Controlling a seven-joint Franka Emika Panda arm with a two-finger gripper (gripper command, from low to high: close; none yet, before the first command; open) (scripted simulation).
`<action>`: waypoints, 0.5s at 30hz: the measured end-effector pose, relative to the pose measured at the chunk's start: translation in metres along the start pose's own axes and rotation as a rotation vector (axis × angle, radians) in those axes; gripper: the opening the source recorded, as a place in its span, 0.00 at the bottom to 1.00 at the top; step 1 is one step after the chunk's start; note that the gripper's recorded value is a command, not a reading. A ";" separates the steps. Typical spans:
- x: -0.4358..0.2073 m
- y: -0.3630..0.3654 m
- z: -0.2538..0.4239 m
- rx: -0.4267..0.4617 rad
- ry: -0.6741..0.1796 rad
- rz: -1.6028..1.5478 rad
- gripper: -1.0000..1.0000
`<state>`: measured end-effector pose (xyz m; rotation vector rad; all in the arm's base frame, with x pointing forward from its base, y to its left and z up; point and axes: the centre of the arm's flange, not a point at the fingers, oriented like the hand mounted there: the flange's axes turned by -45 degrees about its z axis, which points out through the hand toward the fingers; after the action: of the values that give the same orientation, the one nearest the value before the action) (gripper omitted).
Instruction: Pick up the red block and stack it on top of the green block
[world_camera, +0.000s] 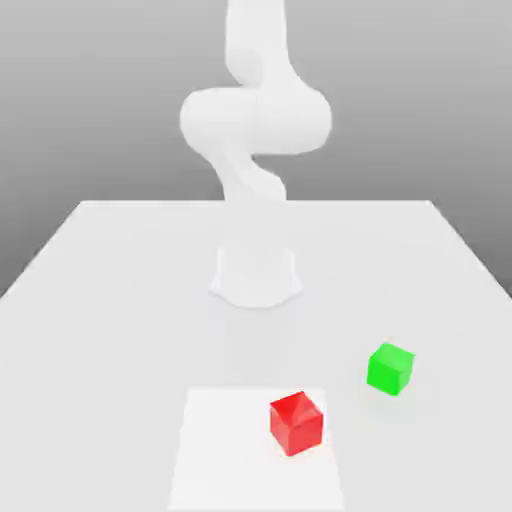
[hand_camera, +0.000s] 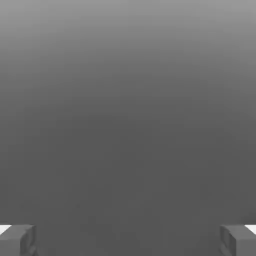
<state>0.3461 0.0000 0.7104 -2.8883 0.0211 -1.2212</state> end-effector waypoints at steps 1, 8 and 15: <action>-0.005 -0.003 0.030 -0.052 -0.068 -0.020 0.50; -0.035 -0.003 0.140 -0.218 -0.322 -0.096 0.50; -0.074 0.006 0.208 -0.292 -0.498 -0.151 0.50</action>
<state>0.4435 -0.0049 0.5127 -3.4189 -0.0235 -0.5093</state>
